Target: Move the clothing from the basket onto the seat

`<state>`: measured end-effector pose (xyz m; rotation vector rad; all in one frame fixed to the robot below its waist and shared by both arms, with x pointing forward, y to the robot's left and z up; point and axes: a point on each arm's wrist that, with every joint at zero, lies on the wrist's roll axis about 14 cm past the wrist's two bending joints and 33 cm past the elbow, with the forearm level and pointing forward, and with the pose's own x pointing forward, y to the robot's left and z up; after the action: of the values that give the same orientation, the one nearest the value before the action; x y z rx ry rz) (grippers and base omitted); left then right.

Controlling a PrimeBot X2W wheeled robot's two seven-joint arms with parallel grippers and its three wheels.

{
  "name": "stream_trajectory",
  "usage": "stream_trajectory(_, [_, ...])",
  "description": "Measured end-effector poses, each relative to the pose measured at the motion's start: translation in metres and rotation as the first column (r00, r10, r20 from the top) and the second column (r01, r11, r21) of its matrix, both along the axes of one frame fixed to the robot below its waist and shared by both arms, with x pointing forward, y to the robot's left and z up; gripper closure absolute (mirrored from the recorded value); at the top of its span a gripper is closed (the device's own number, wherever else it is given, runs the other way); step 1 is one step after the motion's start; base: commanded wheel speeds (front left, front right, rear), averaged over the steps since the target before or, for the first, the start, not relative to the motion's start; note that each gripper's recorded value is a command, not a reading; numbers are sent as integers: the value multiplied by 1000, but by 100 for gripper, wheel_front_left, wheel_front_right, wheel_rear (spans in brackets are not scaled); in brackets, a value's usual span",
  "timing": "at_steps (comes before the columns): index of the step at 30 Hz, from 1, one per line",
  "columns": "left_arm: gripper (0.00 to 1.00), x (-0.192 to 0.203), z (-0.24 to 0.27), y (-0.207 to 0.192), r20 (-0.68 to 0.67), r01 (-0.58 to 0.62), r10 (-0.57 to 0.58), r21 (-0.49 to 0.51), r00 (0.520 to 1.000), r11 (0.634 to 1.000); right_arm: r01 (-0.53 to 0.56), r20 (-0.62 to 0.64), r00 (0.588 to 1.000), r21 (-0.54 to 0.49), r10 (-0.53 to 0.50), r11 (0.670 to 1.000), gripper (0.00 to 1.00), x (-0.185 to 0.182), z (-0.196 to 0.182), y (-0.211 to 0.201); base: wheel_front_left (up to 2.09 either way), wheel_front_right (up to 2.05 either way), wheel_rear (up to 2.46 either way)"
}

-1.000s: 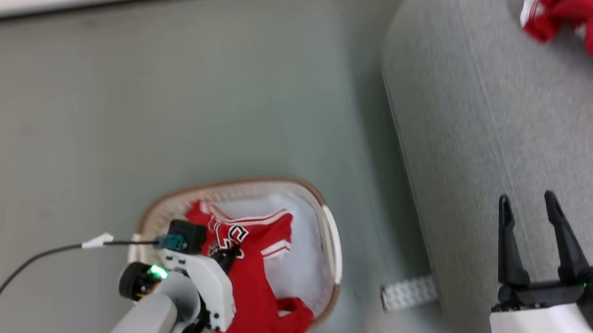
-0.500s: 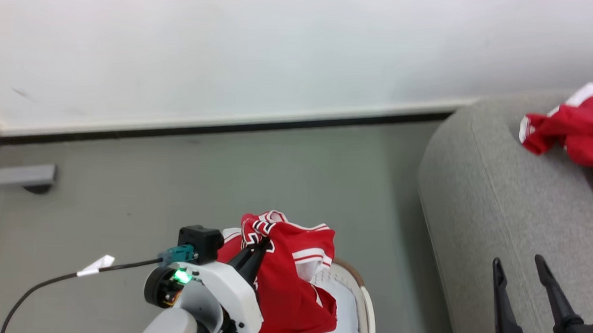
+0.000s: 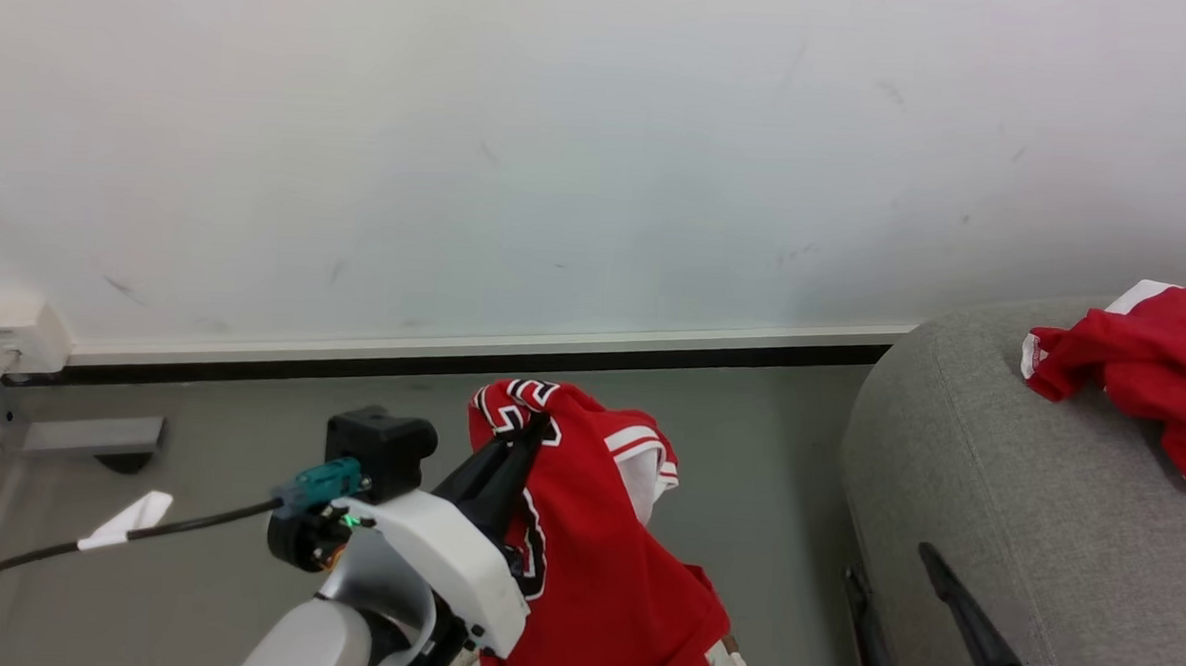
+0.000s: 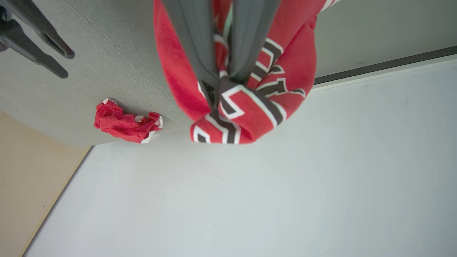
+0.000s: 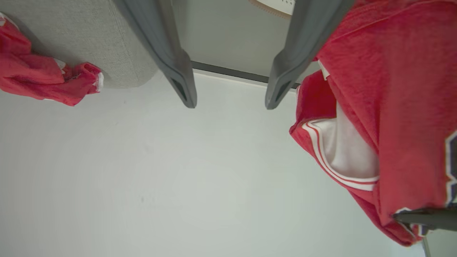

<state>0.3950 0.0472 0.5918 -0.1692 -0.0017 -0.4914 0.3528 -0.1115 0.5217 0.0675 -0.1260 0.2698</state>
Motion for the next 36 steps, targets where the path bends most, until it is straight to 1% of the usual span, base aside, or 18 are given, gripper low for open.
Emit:
stream_trajectory(5, [100,-6,12,-1,22,10,-11,10,1000,1000,-70,41,997,27,69,997,0,-7,14,23,0,0,0])
stream_trajectory(9, [100,-10,19,-5,33,26,-27,10,999,1000,-160,88,983,-11,160,987,0,-14,27,48,0,0,0])
stream_trajectory(11, [100,-11,22,-6,37,32,-33,10,999,999,-220,91,970,-43,224,974,0,-20,27,60,0,0,0])
stream_trajectory(14, [100,-12,24,-8,41,36,-36,10,998,999,-313,73,945,-98,320,945,0,-29,20,74,0,0,0])
stream_trajectory(17, [100,-13,26,-8,46,38,-38,10,998,999,-377,55,921,-128,386,917,0,-32,17,84,0,0,0])
stream_trajectory(25, [100,-23,29,-18,55,74,-74,13,996,997,-480,39,871,-140,489,866,0,-21,26,113,0,0,0])
stream_trajectory(31, [100,-33,33,-25,63,99,-100,12,993,995,-548,-28,834,-163,551,820,0,-16,10,140,0,0,0])
stream_trajectory(32, [100,-34,33,-27,61,103,-104,13,993,995,-552,-38,832,-146,553,821,0,-15,8,144,0,0,0])
stream_trajectory(34, [100,-37,34,-29,63,108,-109,13,992,994,-570,-53,821,-141,569,810,0,-13,5,154,0,0,0])
stream_trajectory(36, [100,-39,35,-29,64,111,-112,15,992,994,-576,-65,817,-110,573,810,0,-11,3,161,0,0,0])
